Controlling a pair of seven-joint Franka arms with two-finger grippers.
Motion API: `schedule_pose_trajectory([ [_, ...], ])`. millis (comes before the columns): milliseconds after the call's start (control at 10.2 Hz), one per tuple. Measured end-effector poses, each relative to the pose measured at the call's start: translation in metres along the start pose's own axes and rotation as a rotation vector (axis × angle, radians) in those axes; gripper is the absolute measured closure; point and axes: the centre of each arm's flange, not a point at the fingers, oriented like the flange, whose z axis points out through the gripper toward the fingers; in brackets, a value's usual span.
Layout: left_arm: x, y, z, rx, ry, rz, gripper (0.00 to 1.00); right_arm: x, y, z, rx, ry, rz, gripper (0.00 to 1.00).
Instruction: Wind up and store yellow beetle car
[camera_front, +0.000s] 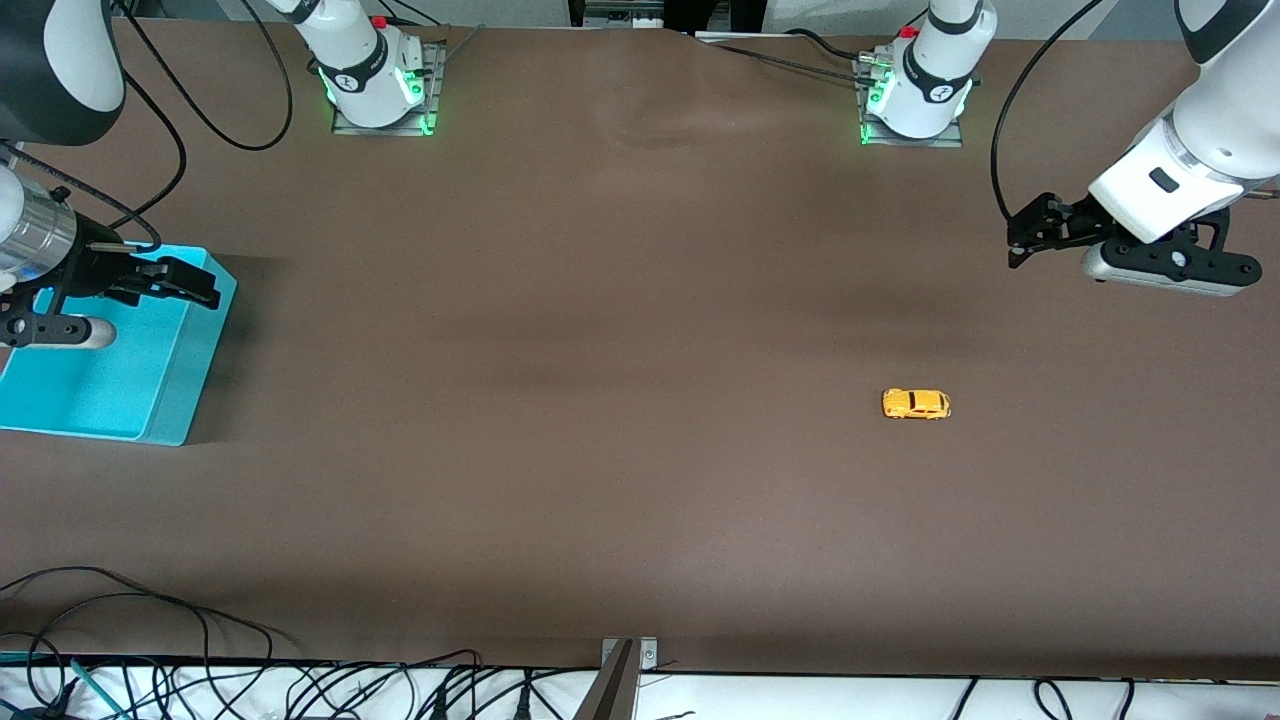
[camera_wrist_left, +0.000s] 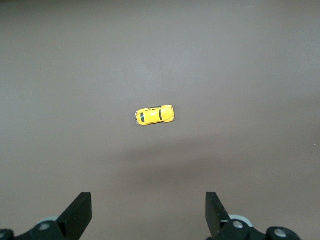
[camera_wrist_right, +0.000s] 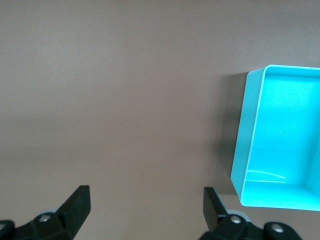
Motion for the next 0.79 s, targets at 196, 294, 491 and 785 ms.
schedule_pose_trajectory([
  [196,0.0000,0.0000,0.0000,0.000,0.000,0.000,0.00,0.0014,-0.0001,-0.0012,0.000,0.003,0.000,0.00],
  [294,0.0000,0.0000,0.0000,0.000,0.000,0.000,0.00,0.0019,-0.0001,0.0000,0.000,0.001,0.000,0.00],
  [491,0.0000,0.0000,0.0000,0.000,0.000,0.000,0.00,0.0033,-0.0002,0.0023,-0.001,-0.002,0.000,0.00],
  [785,0.0000,0.0000,0.0000,0.000,0.000,0.000,0.00,0.0040,-0.0003,0.0016,-0.001,0.000,0.000,0.00],
])
